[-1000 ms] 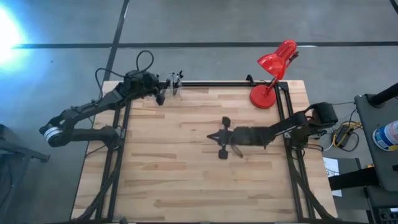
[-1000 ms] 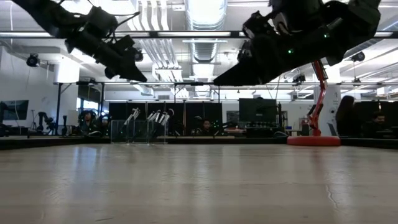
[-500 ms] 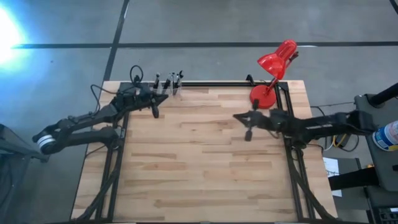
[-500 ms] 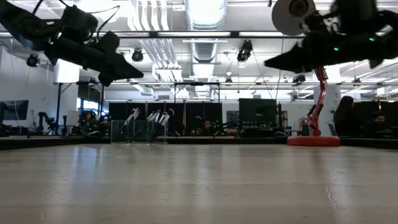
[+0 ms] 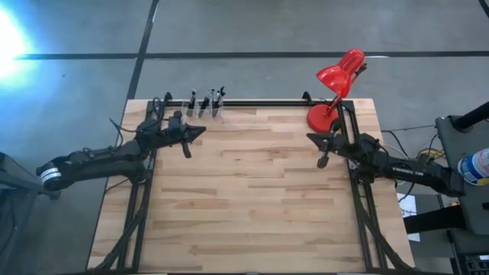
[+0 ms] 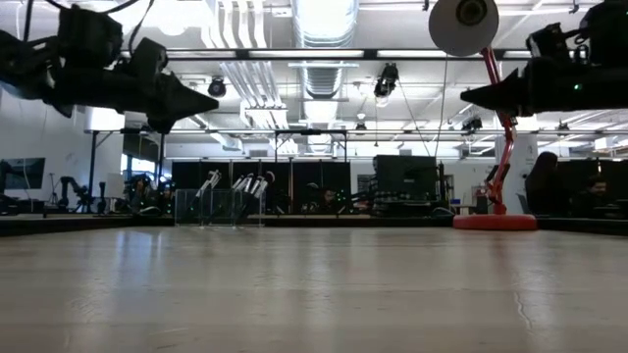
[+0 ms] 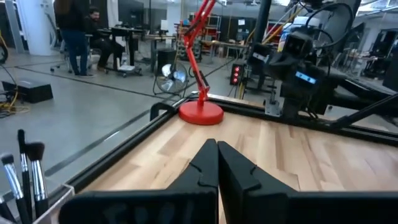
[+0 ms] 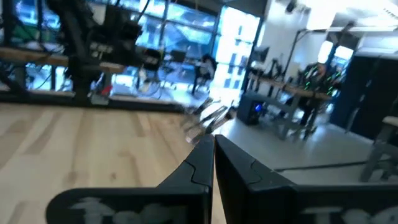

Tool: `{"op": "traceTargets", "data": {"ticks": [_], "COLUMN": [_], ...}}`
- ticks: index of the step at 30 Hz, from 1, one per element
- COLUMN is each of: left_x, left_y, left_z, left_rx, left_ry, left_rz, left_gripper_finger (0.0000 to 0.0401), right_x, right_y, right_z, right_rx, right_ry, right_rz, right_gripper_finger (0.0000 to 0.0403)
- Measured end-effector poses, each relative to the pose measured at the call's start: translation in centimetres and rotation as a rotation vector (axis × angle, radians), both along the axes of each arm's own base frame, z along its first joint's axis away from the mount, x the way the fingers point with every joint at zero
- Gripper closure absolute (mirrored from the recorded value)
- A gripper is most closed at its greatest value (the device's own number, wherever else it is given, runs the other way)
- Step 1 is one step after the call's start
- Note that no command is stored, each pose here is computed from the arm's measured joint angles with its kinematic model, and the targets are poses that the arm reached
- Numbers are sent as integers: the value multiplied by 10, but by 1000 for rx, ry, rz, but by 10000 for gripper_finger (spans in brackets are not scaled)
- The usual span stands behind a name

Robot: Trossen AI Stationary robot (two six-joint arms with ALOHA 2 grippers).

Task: Put items in baskets/containers
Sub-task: Return to Home Position

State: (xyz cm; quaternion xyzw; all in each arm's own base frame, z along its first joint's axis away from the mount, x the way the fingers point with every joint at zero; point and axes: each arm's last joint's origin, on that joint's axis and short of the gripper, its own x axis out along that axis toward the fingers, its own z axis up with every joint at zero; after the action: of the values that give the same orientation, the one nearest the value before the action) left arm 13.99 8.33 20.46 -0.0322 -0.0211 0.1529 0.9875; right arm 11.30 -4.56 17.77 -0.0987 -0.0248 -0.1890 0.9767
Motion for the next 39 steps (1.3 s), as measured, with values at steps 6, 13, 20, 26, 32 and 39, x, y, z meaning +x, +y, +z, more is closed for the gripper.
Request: {"op": "traceTargets", "data": {"ticks": [6,13,20,26,32,39], "left_x": [-9,-22,-25,-26,-33,-46], "left_y": [-6,-13,-20,-30,-33,-41], "left_z": [-8,-19,-35,-34,-37,-34], "left_rx": [6,-1,-44,33,31,34], "left_ry": [-11,-35,49,29,58,11], "left_rz": [1,53,182,128,112,69], "left_gripper_finger": [401,401,401,401,401,401], "right_x": [-12,-25,-28,-29,-28,-28], "right_y": [0,1,-2,-2,-2,-2], "right_z": [3,1,-4,-5,-10,-10], "right_rx": [-41,-36,36,53,92,106], "right_ry": [-11,-22,-14,-7,29,23], "right_rz": [-45,-94,-138,-139,-130,-127], "right_gripper_finger": [394,394,394,394,394,394]}}
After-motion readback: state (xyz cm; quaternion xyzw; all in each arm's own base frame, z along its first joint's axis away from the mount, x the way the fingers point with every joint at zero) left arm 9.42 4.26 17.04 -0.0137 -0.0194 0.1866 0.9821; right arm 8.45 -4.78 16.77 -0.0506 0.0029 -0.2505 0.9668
